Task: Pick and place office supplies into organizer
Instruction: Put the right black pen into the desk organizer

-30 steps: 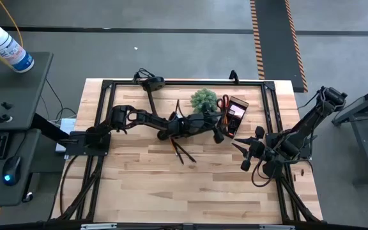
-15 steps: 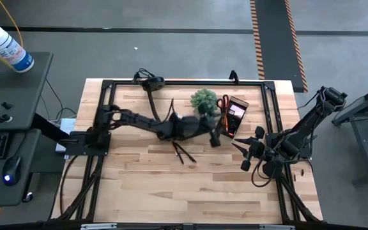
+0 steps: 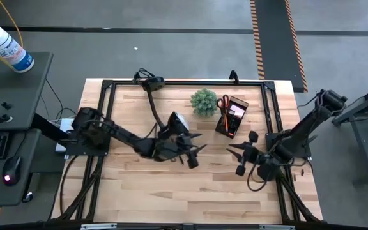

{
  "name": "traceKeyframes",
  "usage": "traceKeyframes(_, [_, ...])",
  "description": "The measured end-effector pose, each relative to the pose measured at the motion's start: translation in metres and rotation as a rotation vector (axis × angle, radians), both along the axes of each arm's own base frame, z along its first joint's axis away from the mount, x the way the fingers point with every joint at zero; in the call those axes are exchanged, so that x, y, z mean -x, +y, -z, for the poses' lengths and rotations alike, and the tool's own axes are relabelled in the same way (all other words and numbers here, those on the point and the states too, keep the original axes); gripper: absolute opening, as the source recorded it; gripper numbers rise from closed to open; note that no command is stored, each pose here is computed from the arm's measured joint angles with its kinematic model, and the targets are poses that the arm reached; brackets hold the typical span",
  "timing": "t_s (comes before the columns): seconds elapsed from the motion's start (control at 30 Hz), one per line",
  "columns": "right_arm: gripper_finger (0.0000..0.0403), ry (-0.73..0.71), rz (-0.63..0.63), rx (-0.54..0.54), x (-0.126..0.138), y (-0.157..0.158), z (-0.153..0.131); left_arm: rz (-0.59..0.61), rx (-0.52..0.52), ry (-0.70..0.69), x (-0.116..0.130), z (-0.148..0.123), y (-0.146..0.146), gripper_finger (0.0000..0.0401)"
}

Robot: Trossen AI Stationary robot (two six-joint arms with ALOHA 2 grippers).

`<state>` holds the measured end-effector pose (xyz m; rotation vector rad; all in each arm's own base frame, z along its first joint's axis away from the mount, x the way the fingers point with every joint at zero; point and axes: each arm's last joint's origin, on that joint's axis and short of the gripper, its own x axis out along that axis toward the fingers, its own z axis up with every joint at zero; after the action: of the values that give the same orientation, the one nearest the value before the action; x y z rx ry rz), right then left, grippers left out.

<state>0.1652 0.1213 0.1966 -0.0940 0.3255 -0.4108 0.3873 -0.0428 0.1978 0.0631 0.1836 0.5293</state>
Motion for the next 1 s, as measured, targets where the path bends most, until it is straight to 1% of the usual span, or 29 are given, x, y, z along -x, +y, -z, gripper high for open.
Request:
traceKeyframes(0.1, [0.0078, 0.006, -0.006, -0.014, -0.013, 0.005, 0.01, -0.007, 0.009, -0.016, 0.013, -0.002, -0.013, 0.022])
traceKeyframes(0.3, [0.0078, -0.01, -0.025, -0.097, -0.035, 0.015, 0.031, -0.039, 0.001, -0.009, 0.031, 0.004, -0.04, 0.022])
traceKeyframes(0.47, [0.0078, -0.032, -0.059, -0.165, -0.055, 0.022, 0.054, -0.063, 0.014, -0.009, 0.039, 0.011, -0.054, 0.022])
traceKeyframes(0.73, [0.0078, -0.059, -0.1, -0.265, -0.081, 0.021, 0.095, -0.078, 0.05, 0.019, 0.049, 0.019, -0.071, 0.022])
traceKeyframes(0.87, [0.0078, -0.056, -0.098, -0.27, -0.088, 0.021, 0.114, -0.099, 0.061, 0.025, 0.053, 0.022, -0.076, 0.022])
traceKeyframes(1.0, [0.0078, -0.055, -0.071, -0.244, -0.102, 0.029, 0.127, -0.104, 0.081, 0.024, 0.054, 0.024, -0.077, 0.022])
